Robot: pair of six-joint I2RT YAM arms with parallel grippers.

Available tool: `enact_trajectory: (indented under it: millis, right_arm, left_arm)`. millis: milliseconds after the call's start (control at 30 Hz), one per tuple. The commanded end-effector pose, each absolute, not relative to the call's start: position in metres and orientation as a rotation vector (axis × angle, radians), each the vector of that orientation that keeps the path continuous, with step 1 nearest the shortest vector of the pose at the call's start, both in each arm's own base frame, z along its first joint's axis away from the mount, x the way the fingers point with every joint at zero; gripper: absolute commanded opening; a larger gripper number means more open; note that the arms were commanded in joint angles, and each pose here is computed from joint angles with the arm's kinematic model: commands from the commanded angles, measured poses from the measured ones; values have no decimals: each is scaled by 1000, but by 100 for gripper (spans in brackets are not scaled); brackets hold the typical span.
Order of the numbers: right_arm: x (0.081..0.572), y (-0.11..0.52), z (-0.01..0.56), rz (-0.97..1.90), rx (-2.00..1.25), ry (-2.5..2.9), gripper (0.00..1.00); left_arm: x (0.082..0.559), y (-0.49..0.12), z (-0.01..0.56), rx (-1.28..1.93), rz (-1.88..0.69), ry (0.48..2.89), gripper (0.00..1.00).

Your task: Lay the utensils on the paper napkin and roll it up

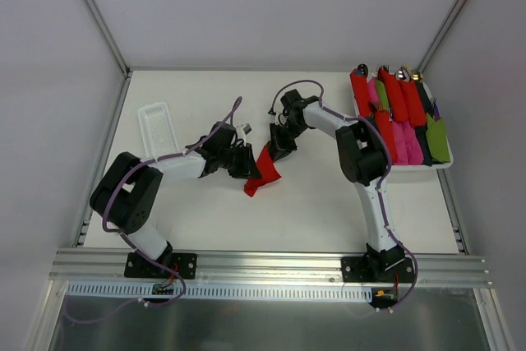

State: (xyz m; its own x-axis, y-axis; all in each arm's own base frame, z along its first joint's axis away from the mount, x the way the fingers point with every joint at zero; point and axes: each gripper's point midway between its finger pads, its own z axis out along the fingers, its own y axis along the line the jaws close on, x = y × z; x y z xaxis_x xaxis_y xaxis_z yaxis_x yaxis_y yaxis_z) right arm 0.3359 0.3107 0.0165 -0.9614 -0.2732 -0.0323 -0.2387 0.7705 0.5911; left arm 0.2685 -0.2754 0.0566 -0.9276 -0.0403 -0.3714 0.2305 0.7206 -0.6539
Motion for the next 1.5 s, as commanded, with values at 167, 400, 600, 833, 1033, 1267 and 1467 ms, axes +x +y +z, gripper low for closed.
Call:
enact_trajectory:
  millis: [167, 400, 600, 833, 1033, 1267, 1467]
  right_arm:
    - [340, 306, 4, -871, 447, -2939, 0]
    - [341, 306, 5, -877, 451, -2939, 0]
    - [349, 310, 18, -916, 478, -2962, 0]
    - [378, 306, 83, -1082, 562, -3043, 7]
    - [392, 280, 126, -1161, 540, -3103, 11]
    - [366, 314, 139, -1459, 452, -2962, 21]
    - [349, 347, 113, -1475, 472, -2878, 22]
  left_arm:
    - [251, -280, 40, 132, -1129, 2602, 6]
    - [239, -273, 20, 80, -1119, 2656, 3]
    - [235, -262, -6, -66, -1034, 2742, 0]
    - [236, -251, -26, -307, -1020, 2751, 0]
    - [239, -246, -37, -472, -1032, 2745, 0]
    - [243, -245, -49, -697, -1078, 2689, 0]
    - [241, -243, -57, -795, -1093, 2663, 0]
